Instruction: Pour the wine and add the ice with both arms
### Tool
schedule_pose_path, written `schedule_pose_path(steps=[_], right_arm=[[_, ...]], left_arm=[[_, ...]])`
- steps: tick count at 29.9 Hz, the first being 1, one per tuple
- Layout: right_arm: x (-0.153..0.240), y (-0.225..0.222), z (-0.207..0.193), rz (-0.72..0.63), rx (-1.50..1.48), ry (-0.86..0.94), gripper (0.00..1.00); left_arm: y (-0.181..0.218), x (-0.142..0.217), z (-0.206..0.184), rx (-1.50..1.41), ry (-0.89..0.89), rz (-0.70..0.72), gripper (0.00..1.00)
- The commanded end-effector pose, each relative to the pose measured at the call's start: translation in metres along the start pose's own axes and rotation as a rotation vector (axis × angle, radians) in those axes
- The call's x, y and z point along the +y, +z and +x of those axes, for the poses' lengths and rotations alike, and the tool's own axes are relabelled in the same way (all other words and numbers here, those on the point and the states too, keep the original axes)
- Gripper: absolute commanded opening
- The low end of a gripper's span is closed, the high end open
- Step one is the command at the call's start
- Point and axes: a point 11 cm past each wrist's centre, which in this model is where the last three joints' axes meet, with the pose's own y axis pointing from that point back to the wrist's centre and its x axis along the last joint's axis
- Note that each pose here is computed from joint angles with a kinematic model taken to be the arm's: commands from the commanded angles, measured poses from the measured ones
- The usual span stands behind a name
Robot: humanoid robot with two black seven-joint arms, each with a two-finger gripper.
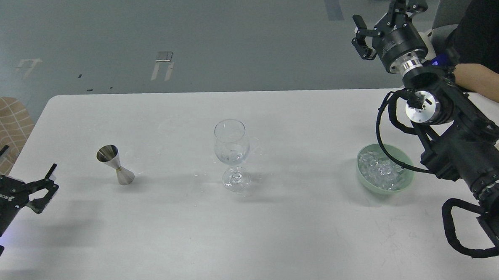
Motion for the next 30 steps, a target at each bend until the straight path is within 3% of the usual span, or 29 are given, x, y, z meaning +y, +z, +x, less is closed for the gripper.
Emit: schedule_pose_path(steps=[1, 6, 9, 12, 22, 30], right_arm=[[0.008, -0.004, -0.001, -0.062, 0.169, -0.084, 1.0], [0.022, -0.019, 0.008, -0.113, 0.388, -0.157, 1.0], [0.035, -0.028, 0.013, -0.144, 0.518, -0.205, 1.0], [0.055, -0.038, 0.016, -0.174, 0.665, -0.267, 1.0], [0.145, -0.05, 0.035, -0.321, 1.138, -0.449, 1.0], [0.219, -0.006, 0.061, -0.431, 1.578, -0.586, 1.0]], left_arm=[[0.059, -0.026, -0.024, -0.1, -0.049, -0.052, 0.98], [0.107, -0.059, -0.053, -0.23, -0.068, -0.086, 0.98], [0.11, -0.085, -0.07, -0.327, -0.061, -0.055, 0.98], [0.096, -0.116, -0.097, -0.455, -0.083, 0.022, 0.98], [0.066, -0.165, -0.169, -0.515, -0.266, 0.015, 0.98], [0.009, -0.186, -0.195, -0.466, -0.355, 0.088, 0.98]])
